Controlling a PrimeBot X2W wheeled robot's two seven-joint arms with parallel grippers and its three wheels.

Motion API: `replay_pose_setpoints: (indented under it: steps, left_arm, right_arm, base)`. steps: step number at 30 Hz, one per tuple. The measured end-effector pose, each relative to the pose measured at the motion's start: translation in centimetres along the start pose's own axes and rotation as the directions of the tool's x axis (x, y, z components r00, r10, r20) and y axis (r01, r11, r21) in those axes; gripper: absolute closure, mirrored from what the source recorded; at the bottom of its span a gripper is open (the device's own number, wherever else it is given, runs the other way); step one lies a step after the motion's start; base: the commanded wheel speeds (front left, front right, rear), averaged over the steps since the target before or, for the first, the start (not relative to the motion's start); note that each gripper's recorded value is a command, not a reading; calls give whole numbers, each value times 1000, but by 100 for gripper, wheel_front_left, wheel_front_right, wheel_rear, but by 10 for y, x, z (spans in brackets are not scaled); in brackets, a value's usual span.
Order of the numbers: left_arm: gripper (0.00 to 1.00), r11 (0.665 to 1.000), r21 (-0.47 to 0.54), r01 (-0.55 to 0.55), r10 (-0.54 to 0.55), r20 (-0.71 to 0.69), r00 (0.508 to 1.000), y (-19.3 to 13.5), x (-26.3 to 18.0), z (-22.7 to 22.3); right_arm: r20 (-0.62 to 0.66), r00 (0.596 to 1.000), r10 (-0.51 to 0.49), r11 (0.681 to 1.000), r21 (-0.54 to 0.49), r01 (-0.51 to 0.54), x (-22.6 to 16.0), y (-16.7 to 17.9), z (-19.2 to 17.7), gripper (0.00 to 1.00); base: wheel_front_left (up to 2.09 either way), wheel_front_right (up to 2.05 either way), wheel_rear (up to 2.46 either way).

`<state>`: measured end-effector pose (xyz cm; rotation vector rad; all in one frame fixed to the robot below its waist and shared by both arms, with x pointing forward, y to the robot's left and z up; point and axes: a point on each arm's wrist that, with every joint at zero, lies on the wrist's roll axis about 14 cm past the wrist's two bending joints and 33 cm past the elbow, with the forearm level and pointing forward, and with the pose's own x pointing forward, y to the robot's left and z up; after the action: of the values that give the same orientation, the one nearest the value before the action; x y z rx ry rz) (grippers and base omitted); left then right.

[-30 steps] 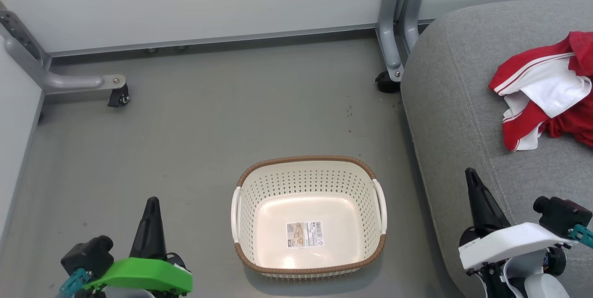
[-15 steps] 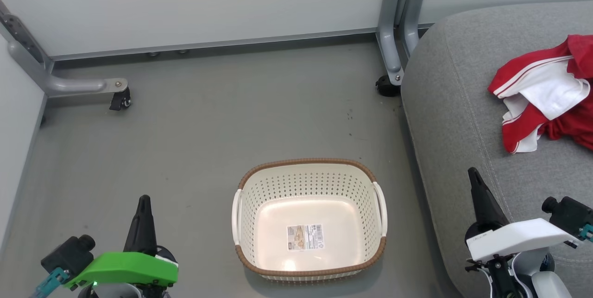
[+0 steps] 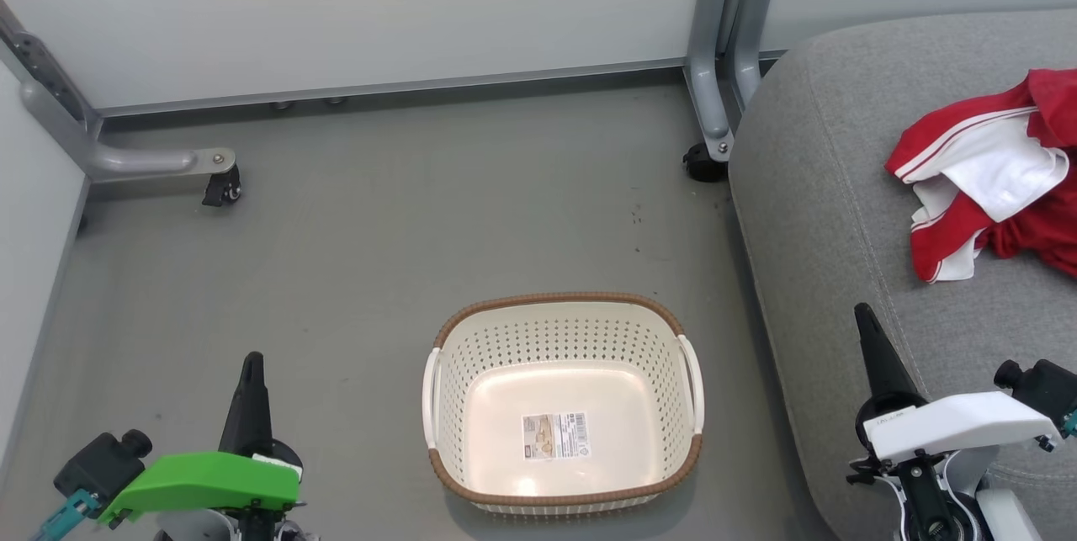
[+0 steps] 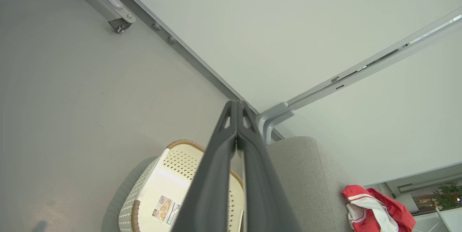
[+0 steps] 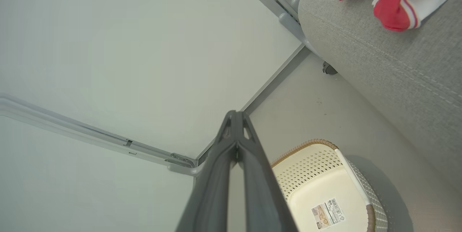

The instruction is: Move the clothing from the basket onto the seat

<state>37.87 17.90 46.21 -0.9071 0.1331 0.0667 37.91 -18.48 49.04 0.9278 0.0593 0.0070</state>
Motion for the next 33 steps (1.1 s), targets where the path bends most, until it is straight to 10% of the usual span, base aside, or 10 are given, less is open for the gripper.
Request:
replay_pose_setpoints:
  steps: [33]
  left_arm:
    - [100, 941, -337, 43, -37, 23, 999, -9, 4, 19]
  right_arm:
    - [20, 1000, -5, 945, 327, -2, 5, -1, 10, 100]
  base:
    - [0, 0, 0]
